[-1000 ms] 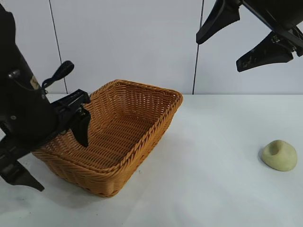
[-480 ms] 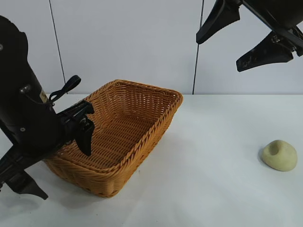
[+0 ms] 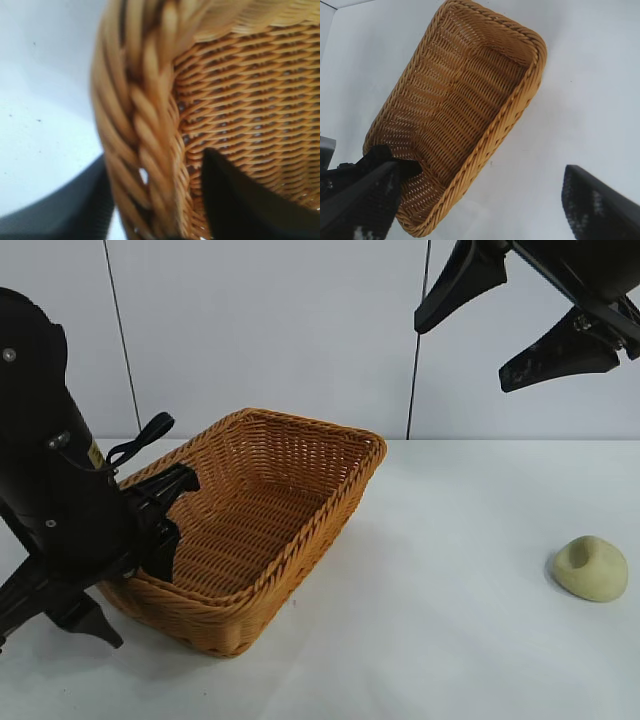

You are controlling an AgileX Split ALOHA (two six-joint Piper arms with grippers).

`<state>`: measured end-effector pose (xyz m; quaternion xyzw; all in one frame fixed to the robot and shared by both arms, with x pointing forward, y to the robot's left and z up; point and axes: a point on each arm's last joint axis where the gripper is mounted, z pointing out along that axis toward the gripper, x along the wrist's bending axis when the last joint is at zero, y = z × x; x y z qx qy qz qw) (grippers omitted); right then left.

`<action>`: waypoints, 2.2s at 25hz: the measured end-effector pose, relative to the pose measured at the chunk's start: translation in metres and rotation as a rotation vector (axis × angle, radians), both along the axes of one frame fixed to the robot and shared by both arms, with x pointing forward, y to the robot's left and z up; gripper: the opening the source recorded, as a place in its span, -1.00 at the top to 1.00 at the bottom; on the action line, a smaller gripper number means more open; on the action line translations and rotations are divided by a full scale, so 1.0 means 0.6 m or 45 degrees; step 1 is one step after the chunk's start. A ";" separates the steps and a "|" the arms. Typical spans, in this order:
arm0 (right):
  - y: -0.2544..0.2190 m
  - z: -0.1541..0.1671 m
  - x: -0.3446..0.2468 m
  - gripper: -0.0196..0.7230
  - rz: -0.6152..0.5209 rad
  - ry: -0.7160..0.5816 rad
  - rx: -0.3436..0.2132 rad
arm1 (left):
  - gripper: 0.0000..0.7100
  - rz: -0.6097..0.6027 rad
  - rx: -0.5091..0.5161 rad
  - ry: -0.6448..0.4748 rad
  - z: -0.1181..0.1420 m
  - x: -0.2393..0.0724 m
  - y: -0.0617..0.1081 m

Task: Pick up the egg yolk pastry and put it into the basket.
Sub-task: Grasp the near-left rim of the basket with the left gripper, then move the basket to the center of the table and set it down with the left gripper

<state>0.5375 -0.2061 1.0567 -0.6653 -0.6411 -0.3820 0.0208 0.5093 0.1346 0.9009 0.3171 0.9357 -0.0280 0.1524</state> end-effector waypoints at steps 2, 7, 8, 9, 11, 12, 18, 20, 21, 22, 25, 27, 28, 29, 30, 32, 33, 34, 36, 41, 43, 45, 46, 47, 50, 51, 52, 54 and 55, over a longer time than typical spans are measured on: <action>0.000 0.000 0.000 -0.74 0.000 0.000 0.000 | 0.61 0.018 -0.013 -0.002 0.001 0.001 -0.001; 0.000 0.000 0.000 -0.74 0.000 0.000 0.000 | 0.76 0.001 -0.015 -0.019 0.002 0.004 -0.001; 0.000 0.000 0.000 -0.74 0.000 0.000 0.000 | 0.76 0.004 -0.015 -0.019 0.002 0.005 0.002; 0.000 0.000 0.000 -0.74 0.000 0.000 0.000 | 0.76 0.010 -0.018 -0.024 0.005 0.007 0.006; 0.000 0.000 0.000 -0.74 0.000 0.000 0.000 | 0.76 0.024 -0.028 -0.032 0.015 0.013 0.019; 0.000 0.000 0.000 -0.74 0.000 0.000 0.000 | 0.76 0.038 -0.039 -0.040 0.023 0.016 0.028; 0.000 0.000 0.000 -0.74 0.000 0.000 0.000 | 0.76 -0.081 -0.035 -0.073 0.068 0.050 0.078; 0.000 0.000 0.000 -0.74 0.000 0.000 0.000 | 0.76 -0.187 -0.031 -0.118 0.088 0.069 0.084; 0.000 0.000 0.000 -0.74 0.000 0.000 0.000 | 0.76 -0.241 -0.026 -0.145 0.100 0.079 0.087; 0.000 0.000 0.000 -0.74 0.000 0.000 0.000 | 0.76 -0.296 -0.016 -0.157 0.109 0.087 0.089; 0.000 0.000 0.000 -0.74 0.000 0.000 0.000 | 0.76 -0.474 0.023 -0.162 0.129 0.117 0.088; 0.000 0.000 0.000 -0.74 0.000 0.000 0.000 | 0.76 -0.617 0.049 -0.110 0.123 0.134 0.080; 0.000 0.000 0.000 -0.74 0.000 0.000 0.000 | 0.76 -0.690 0.056 -0.090 0.122 0.143 0.076; 0.000 0.000 0.000 -0.74 0.001 0.001 0.000 | 0.76 -0.761 0.061 -0.061 0.115 0.150 0.072; 0.000 0.000 0.000 -0.74 0.001 0.001 0.000 | 0.76 -0.829 0.064 -0.049 0.112 0.159 0.068; 0.000 0.000 0.000 -0.74 0.002 0.003 0.000 | 0.76 -0.932 0.062 -0.045 0.111 0.175 0.061; 0.000 0.000 0.000 -0.74 0.002 0.003 0.000 | 0.76 -0.969 0.053 -0.040 0.109 0.179 0.058; 0.000 0.000 0.000 -0.74 0.002 0.003 0.000 | 0.76 -0.988 0.044 -0.043 0.107 0.183 0.055; 0.000 0.000 0.000 -0.74 0.002 0.003 0.000 | 0.76 -1.000 0.017 -0.043 0.102 0.186 0.051; 0.000 0.000 0.000 -0.74 0.002 0.003 0.000 | 0.76 -1.011 -0.005 0.000 0.072 0.189 0.047; 0.000 0.000 0.000 -0.74 0.002 0.003 0.000 | 0.76 -1.008 0.002 -0.011 0.061 0.192 0.047; 0.000 0.000 0.000 -0.74 0.002 0.003 0.000 | 0.76 -1.003 0.007 -0.015 0.047 0.193 0.048; 0.000 0.000 0.000 -0.74 0.002 0.003 0.000 | 0.76 -1.006 0.008 -0.013 0.040 0.193 0.048; 0.000 0.000 0.000 -0.74 0.002 0.003 0.000 | 0.76 -1.012 0.009 -0.004 0.032 0.193 0.048; 0.000 0.000 0.000 -0.74 0.002 0.003 0.000 | 0.76 -1.013 0.002 0.007 0.013 0.194 0.047; 0.000 0.000 0.000 -0.74 0.002 0.003 0.000 | 0.76 -1.012 -0.003 0.008 0.011 0.194 0.046; 0.000 0.000 0.000 -0.74 0.002 0.003 0.000 | 0.76 -1.010 -0.004 0.005 0.011 0.195 0.046; 0.000 0.000 0.000 -0.74 0.002 0.003 0.000 | 0.76 -1.010 -0.004 -0.001 0.010 0.195 0.046; 0.000 0.000 0.000 -0.74 0.002 0.003 0.000 | 0.76 -1.012 -0.003 -0.003 0.010 0.195 0.046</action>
